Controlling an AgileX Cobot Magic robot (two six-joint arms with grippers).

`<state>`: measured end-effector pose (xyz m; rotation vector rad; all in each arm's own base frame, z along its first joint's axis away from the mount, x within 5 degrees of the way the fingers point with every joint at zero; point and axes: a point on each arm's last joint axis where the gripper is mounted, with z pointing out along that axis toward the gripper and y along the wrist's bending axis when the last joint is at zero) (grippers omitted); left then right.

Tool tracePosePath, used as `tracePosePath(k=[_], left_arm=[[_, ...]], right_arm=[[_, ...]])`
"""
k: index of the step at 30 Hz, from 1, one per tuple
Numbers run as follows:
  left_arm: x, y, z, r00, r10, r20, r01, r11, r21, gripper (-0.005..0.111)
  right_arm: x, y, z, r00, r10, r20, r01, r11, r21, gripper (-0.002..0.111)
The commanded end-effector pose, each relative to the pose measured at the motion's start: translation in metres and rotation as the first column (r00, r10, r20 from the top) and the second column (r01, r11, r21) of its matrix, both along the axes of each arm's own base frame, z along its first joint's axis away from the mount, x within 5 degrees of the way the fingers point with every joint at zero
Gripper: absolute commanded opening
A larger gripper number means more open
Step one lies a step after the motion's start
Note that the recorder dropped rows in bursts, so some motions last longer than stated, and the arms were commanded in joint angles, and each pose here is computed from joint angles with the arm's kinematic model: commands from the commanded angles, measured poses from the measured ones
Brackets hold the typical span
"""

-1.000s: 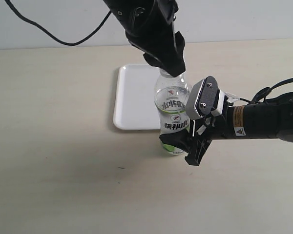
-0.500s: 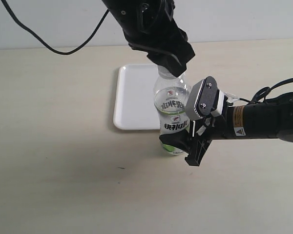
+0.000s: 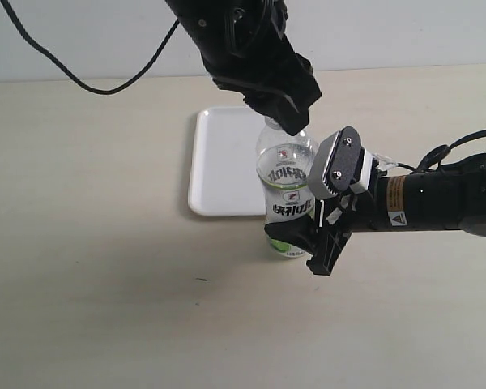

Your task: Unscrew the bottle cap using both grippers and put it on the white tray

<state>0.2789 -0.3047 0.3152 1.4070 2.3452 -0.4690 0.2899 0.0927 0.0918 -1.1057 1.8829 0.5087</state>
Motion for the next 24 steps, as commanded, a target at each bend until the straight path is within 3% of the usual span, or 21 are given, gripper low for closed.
tracePosePath(k=[1,15,17,22,24], left_arm=[[0.0003,-0.0006,0.0052,0.999,0.004,0.037,-0.003,1.0,-0.016,0.056],[0.0022,0.0004,0.007,0.995,-0.036,0.091,0.037,0.999,-0.003,0.053],[0.0022,0.0004,0.007,0.995,-0.036,0.091,0.037,0.999,-0.003,0.043],[0.0023,0.0003,0.0071,0.995,-0.036,0.093,0.036,0.999,-0.004,0.0],[0.0025,0.0002,0.0072,0.994,-0.04,0.097,0.041,0.999,-0.005,0.0]], right_arm=[[-0.0002,-0.0049,-0.0068,0.999,-0.02,-0.029,0.018,0.998,-0.066,0.0],[-0.0001,-0.005,-0.0068,0.999,-0.023,-0.029,0.021,0.998,-0.065,0.0],[-0.0001,-0.005,-0.0068,0.999,-0.023,-0.029,0.021,0.998,-0.065,0.0],[-0.0001,-0.005,-0.0068,0.999,-0.023,-0.029,0.021,0.998,-0.065,0.0],[-0.0001,-0.005,-0.0068,0.999,-0.023,-0.029,0.021,0.998,-0.065,0.0]])
